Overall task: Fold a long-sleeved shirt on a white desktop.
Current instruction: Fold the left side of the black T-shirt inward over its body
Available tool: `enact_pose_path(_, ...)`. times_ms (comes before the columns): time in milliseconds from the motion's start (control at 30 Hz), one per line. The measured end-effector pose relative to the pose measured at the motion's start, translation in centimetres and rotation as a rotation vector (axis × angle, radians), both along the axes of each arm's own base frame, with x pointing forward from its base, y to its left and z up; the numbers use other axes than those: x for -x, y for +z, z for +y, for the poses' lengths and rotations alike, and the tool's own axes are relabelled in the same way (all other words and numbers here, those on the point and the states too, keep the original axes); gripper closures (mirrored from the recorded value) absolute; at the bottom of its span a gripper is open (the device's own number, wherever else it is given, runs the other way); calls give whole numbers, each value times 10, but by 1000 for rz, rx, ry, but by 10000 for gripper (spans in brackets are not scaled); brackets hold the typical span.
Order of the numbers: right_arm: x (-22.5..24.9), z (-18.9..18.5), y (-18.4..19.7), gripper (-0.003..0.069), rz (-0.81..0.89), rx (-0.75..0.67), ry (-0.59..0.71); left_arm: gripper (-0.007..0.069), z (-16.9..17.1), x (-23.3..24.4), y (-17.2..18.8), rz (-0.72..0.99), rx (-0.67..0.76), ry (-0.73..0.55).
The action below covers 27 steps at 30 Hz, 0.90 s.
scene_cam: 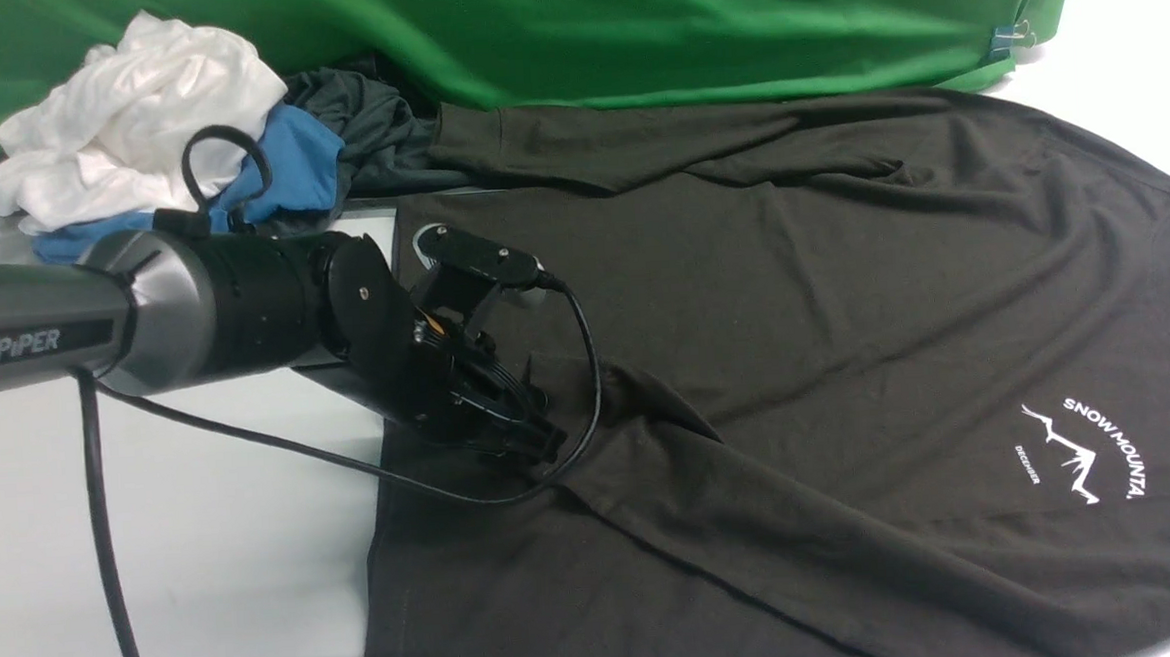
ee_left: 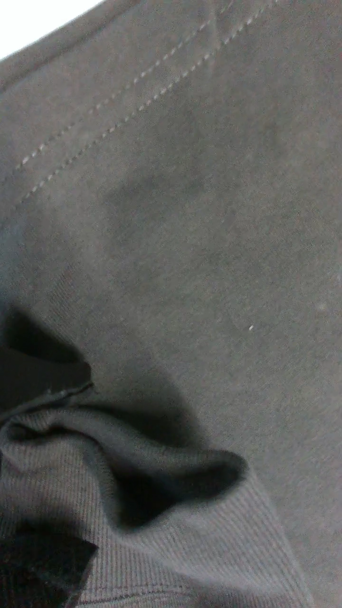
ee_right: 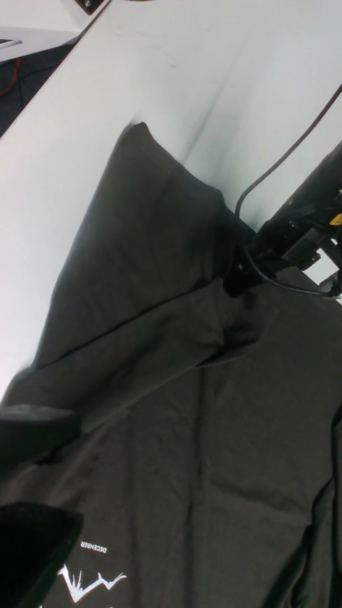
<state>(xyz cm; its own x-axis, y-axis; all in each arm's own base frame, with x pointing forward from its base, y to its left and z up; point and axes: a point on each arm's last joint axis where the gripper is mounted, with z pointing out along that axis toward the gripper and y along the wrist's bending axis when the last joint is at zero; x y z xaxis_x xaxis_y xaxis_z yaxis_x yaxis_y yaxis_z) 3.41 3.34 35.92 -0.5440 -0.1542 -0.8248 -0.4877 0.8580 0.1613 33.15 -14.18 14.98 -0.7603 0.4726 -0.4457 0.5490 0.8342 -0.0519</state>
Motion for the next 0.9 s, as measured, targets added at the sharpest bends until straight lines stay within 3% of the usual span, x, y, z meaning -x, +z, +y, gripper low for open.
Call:
enact_pose_path(200, -1, 0, 1, 417, -18, -5, 0, 333, -1, 0, -2, 10, -3, -18)
enact_pose_path(467, -2, 0, 3, 417, -43, -1, 6, 541, 0, 5, 8, 15, -18, -71)
enact_pose_path(767, -2, 0, 3, 417, -44, -1, 6, 543, 4, 16, 48, -52, 2, -90)
enact_pose_path(900, -2, 0, 3, 417, -44, -1, 6, 543, 6, 30, 58, 40, 18, -81)
